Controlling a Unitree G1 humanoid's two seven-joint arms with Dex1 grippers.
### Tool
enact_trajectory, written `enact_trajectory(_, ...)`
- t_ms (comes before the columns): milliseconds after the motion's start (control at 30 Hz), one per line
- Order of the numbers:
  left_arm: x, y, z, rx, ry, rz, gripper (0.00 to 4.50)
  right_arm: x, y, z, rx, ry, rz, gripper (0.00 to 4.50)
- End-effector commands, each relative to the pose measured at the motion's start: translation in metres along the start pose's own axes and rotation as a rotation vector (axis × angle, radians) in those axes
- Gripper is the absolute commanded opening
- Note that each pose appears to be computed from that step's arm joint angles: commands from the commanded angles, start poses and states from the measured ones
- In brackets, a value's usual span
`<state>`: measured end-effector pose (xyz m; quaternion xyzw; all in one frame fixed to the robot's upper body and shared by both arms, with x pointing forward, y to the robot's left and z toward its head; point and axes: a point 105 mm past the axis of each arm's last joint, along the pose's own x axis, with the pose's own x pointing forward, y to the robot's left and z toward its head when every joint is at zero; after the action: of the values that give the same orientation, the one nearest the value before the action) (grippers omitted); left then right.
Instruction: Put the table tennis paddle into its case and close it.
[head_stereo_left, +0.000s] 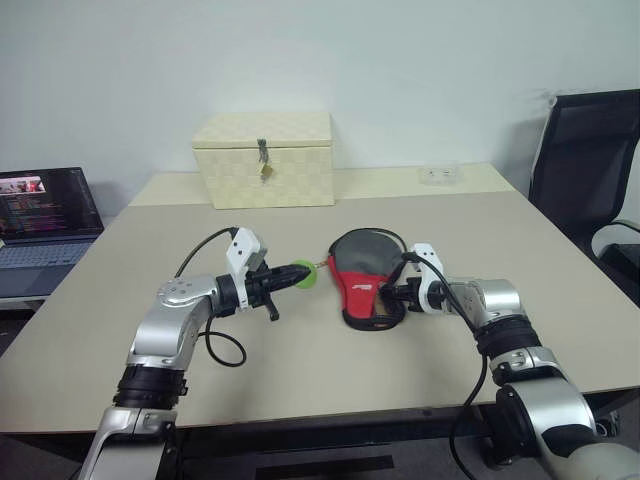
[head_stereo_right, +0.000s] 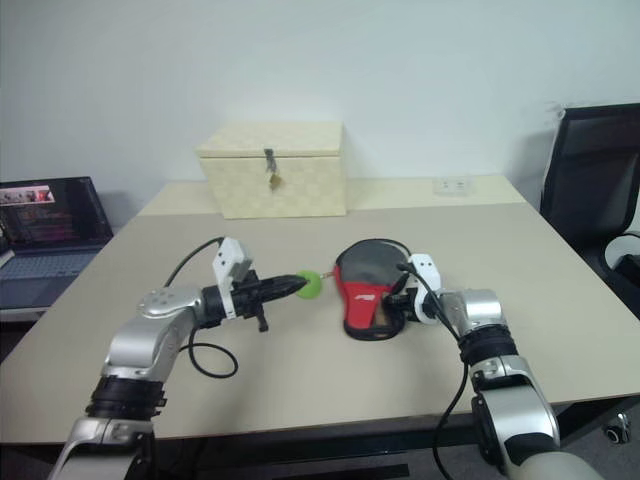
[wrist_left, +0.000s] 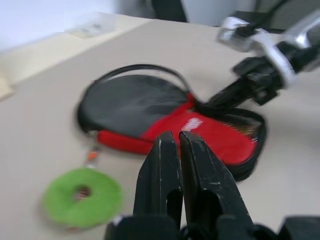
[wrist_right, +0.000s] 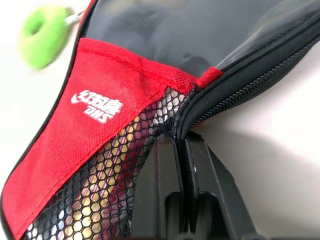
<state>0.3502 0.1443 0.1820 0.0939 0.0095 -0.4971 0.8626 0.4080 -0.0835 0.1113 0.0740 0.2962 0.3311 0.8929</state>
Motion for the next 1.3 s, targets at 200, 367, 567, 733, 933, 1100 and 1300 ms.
enact_trajectory(200, -0.026, -0.045, 0.003, -0.044, 0.047, -0.184, 0.19, -0.003, 0.078, -0.017, 0.026, 0.019, 0.173, 0.02)
enact_trajectory(367, -0.031, -0.05, -0.002, -0.069, 0.066, -0.177, 0.19, -0.015, 0.084, -0.042, 0.109, 0.025, 0.093, 0.02)
enact_trajectory(567, -0.028, -0.053, -0.003, -0.077, 0.072, -0.191, 0.19, -0.031, 0.085, -0.058, 0.228, 0.008, 0.018, 0.02)
enact_trajectory(733, -0.026, -0.052, -0.002, -0.072, 0.078, -0.207, 0.19, -0.036, 0.087, -0.065, 0.261, -0.008, -0.012, 0.02)
enact_trajectory(933, -0.024, -0.049, -0.001, -0.068, 0.082, -0.215, 0.19, -0.039, 0.094, -0.071, 0.267, -0.02, -0.005, 0.02)
enact_trajectory(1100, -0.025, -0.05, -0.001, -0.07, 0.084, -0.222, 0.19, -0.038, 0.105, -0.073, 0.264, -0.021, 0.046, 0.02)
enact_trajectory(1300, -0.027, -0.05, -0.003, -0.071, 0.092, -0.216, 0.19, -0.038, 0.111, -0.072, 0.242, -0.016, 0.08, 0.02)
